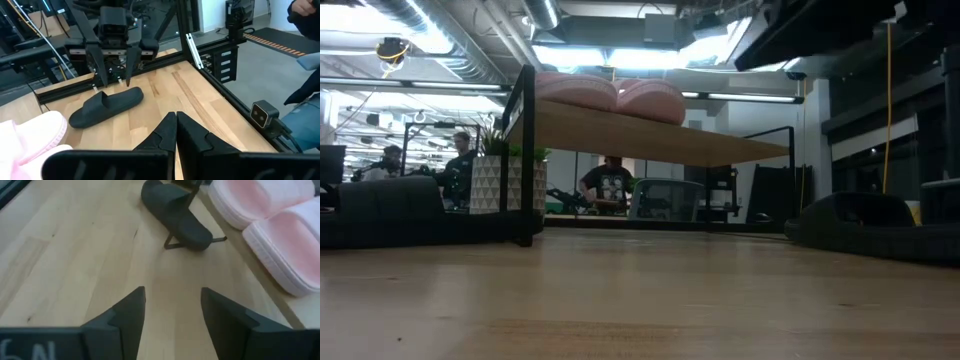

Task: Pick and place slides into the shelf
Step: Put the left black slide on the shelf

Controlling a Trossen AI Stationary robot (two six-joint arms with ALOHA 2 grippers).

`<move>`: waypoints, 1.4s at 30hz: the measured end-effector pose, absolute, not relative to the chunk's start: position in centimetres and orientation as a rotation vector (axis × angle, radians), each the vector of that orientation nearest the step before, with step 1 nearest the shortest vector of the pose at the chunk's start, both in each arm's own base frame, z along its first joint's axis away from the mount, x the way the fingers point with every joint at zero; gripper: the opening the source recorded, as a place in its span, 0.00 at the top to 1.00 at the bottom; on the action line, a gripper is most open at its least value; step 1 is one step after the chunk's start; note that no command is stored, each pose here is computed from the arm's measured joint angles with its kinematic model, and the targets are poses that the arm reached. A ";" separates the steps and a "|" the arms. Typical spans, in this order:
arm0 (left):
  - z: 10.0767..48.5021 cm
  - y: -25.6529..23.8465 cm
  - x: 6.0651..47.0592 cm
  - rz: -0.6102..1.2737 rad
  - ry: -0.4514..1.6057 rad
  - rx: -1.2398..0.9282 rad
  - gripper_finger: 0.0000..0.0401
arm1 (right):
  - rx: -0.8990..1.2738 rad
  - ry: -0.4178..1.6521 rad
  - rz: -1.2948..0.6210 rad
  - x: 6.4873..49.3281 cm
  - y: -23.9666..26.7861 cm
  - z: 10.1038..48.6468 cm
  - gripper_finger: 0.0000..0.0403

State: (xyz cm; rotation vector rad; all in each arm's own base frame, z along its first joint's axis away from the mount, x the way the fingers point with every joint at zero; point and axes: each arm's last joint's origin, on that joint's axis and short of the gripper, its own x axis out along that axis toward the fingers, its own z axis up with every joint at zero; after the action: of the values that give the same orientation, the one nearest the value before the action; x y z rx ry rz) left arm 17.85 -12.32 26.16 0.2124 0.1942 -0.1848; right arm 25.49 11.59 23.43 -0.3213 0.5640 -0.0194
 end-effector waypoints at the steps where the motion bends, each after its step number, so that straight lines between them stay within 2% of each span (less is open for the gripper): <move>1: 26.2 -12.3 17.8 -0.184 0.194 0.213 0.99 | -0.311 0.557 -0.022 25.3 11.5 23.3 0.52; 8: 26.2 -12.3 17.9 -0.181 0.194 0.185 0.99 | -0.276 0.480 -0.008 23.6 10.6 25.1 0.52; 24: 26.1 -12.3 17.9 -0.190 0.198 0.174 0.99 | -0.197 0.327 0.012 19.6 8.6 22.3 0.52; 28: 25.8 -12.3 17.8 -0.176 0.241 0.029 0.99 | -0.169 0.363 0.004 19.2 8.4 21.0 0.52; 35: 23.3 -13.0 17.9 -0.029 0.415 -0.318 1.00 | -0.134 0.359 -0.002 18.7 8.2 19.4 0.52; 42: 22.0 -14.9 17.2 0.086 0.401 -0.496 1.00 | -0.168 0.323 0.005 18.6 8.1 19.2 0.52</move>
State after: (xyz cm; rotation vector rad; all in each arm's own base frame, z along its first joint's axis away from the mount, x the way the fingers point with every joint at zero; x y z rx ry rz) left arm 17.23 -14.92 22.04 -0.4964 0.4012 0.0861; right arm 18.63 8.11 19.20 -0.1678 0.3231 0.0053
